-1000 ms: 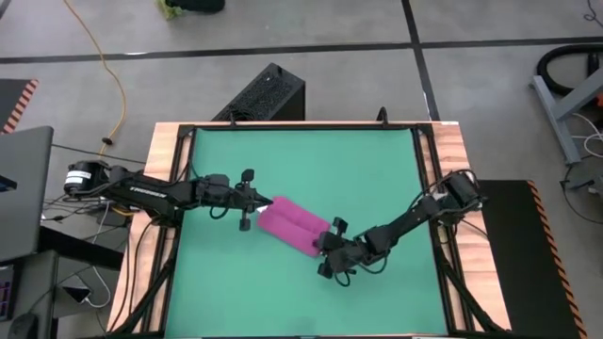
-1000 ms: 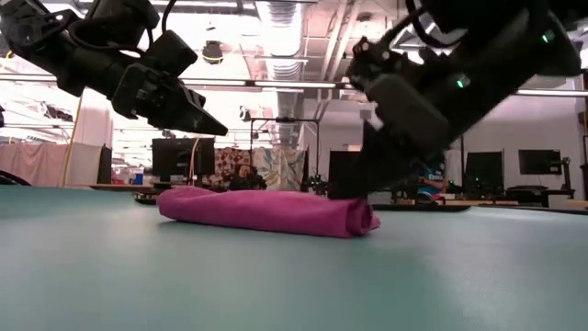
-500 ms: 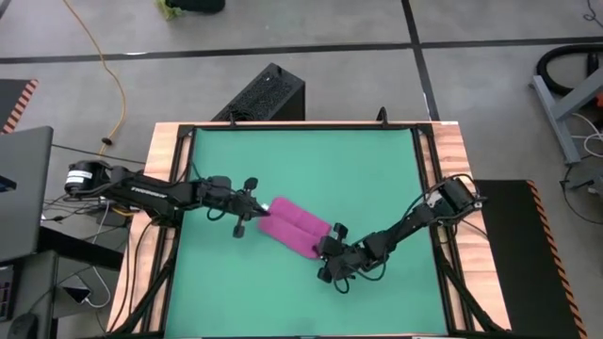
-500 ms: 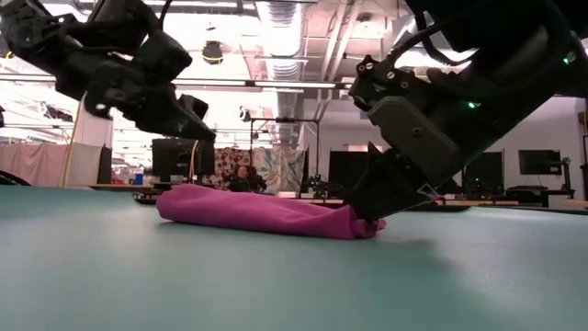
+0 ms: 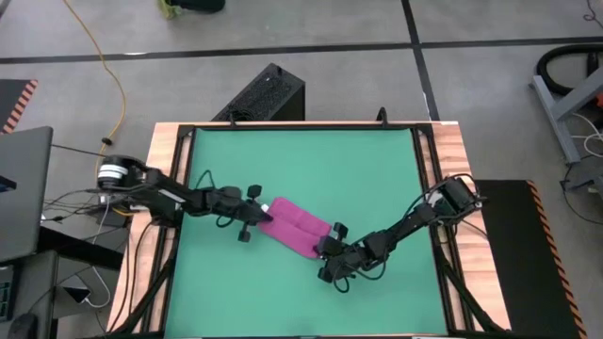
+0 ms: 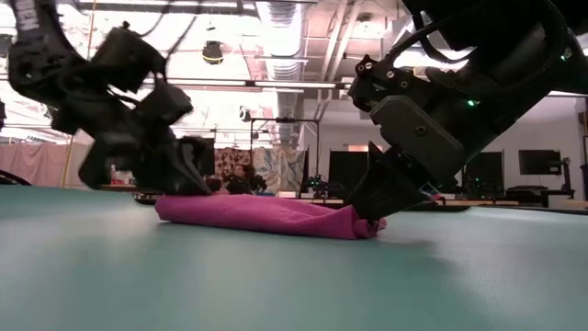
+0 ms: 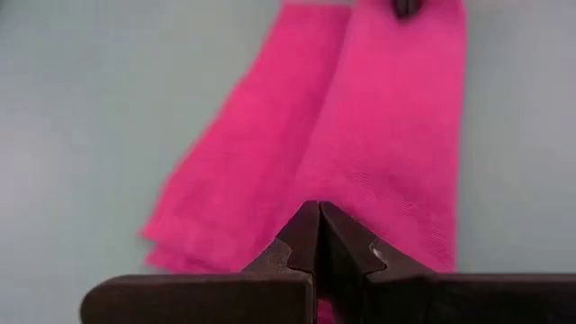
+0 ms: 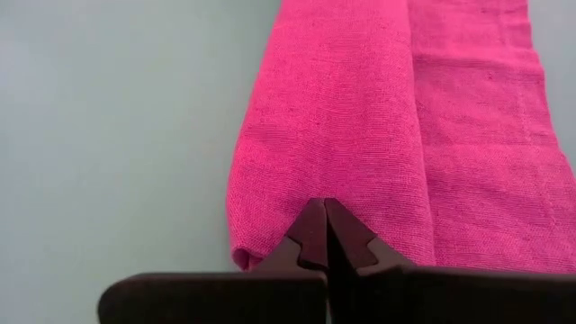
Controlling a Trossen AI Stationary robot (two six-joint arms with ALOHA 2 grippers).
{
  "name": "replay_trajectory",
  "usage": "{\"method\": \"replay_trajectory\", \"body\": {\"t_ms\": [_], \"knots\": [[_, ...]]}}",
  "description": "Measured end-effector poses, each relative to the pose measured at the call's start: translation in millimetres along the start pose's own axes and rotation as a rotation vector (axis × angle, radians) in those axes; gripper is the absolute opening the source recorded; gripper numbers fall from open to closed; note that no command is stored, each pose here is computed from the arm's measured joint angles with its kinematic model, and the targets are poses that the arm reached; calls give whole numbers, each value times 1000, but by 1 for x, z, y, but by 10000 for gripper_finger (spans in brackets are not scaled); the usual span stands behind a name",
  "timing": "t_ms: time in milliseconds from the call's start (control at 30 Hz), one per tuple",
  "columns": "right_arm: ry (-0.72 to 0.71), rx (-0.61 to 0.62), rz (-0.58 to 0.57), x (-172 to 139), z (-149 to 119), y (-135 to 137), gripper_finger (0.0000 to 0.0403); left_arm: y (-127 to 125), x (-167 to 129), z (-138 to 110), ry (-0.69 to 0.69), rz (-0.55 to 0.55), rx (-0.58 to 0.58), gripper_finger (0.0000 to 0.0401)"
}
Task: Roll towel into tight, uniform cylinder
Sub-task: Roll the pink towel
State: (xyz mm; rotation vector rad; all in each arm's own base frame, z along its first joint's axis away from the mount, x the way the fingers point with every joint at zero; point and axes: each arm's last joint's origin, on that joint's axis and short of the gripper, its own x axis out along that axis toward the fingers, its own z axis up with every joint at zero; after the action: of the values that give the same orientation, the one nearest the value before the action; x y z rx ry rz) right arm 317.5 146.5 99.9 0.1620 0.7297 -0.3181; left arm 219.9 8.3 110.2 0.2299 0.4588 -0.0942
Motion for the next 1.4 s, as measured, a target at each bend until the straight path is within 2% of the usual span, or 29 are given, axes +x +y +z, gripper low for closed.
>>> {"method": "replay_trajectory", "body": {"t_ms": [133, 233, 367, 567, 700, 800, 967, 1133, 1233, 1400], "knots": [[5, -5, -1, 0, -1, 0, 8, 1, 20, -5, 63, 2, 17, 0], [15, -7, 1, -1, -2, 0, 8, 4, 28, -14, 139, 92, 20, 0], [12, -23, -2, -4, -6, 4, 8, 9, 31, -22, 164, 109, -58, 0], [-97, -154, -85, -29, -10, 14, 8, 8, 31, -26, 184, 73, -132, 0], [-220, -145, -95, -52, 1, 24, 17, 8, 32, -26, 177, 70, -162, 0], [-205, -140, -47, -54, 0, 27, 46, 8, 32, -26, 176, 70, -189, 0], [-177, -132, 71, -53, 4, 32, 128, 7, 32, -26, 176, 50, -245, 0], [-200, -134, 44, -45, 17, 25, 213, 7, 31, -26, 175, 51, -269, 0], [-178, -193, 54, -41, 26, 21, 234, 7, 31, -26, 174, 54, -310, 0], [-147, -319, 84, -38, 30, 19, 235, 6, 31, -26, 152, 26, -431, 0]]}}
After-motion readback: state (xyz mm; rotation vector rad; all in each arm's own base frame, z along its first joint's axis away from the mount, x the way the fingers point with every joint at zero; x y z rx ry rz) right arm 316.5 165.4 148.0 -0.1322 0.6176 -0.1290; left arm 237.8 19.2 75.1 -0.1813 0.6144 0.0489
